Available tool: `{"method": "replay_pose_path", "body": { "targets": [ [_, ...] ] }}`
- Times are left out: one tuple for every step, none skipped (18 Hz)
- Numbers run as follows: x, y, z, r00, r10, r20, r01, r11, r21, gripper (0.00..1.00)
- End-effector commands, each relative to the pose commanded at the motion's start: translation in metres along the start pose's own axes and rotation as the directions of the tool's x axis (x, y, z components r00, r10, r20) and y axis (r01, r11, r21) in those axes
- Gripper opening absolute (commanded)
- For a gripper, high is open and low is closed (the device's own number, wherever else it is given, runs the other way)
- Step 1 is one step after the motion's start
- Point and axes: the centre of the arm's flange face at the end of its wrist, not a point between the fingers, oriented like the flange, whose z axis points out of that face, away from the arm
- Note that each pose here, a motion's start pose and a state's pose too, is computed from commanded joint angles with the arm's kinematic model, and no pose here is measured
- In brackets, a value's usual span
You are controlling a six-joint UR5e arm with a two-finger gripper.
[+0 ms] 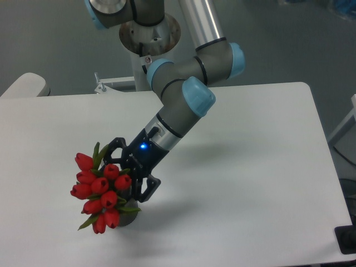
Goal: Insert the flowers into the vase
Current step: 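Open the gripper to release the tulip stems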
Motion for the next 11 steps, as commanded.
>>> {"method": "replay_pose_path", "body": {
  "targets": [
    [-0.003, 0.003, -0.005, 1.000, -0.004, 0.008, 0.004, 1.000, 0.000, 1.00],
    [-0.006, 0.008, -0.009, 1.000, -0.009, 0.015, 0.009, 1.000, 0.001, 1.00],
    [-0.009, 0.012, -0.013, 1.000, -0.007, 0.021, 0.007, 1.000, 0.003, 1.00],
    [-0.011, 0.015, -0.017, 1.000, -0.009, 0.027, 0.009, 1.000, 0.004, 1.00],
    [-0.015, 0.018, -0.023, 0.999, -0.014, 0.036, 0.014, 1.000, 0.006, 1.00],
    [-0.017, 0.019, -0.025, 0.999, -0.009, 0.041, 0.009, 1.000, 0.006, 1.00],
    [-0.019, 0.020, -0.028, 0.999, 0.002, 0.048, -0.003, 1.000, 0.005, 1.00],
    [-0.024, 0.023, -0.034, 0.998, 0.000, 0.056, -0.001, 1.000, 0.006, 1.00],
    [-0.028, 0.024, -0.043, 0.997, 0.001, 0.071, -0.001, 1.000, 0.010, 1.00],
    [-0.029, 0.020, -0.053, 0.996, 0.007, 0.089, -0.008, 1.000, 0.011, 1.00],
    [-0.033, 0.020, -0.063, 0.994, 0.006, 0.107, -0.007, 1.000, 0.013, 1.00]
  ]
}}
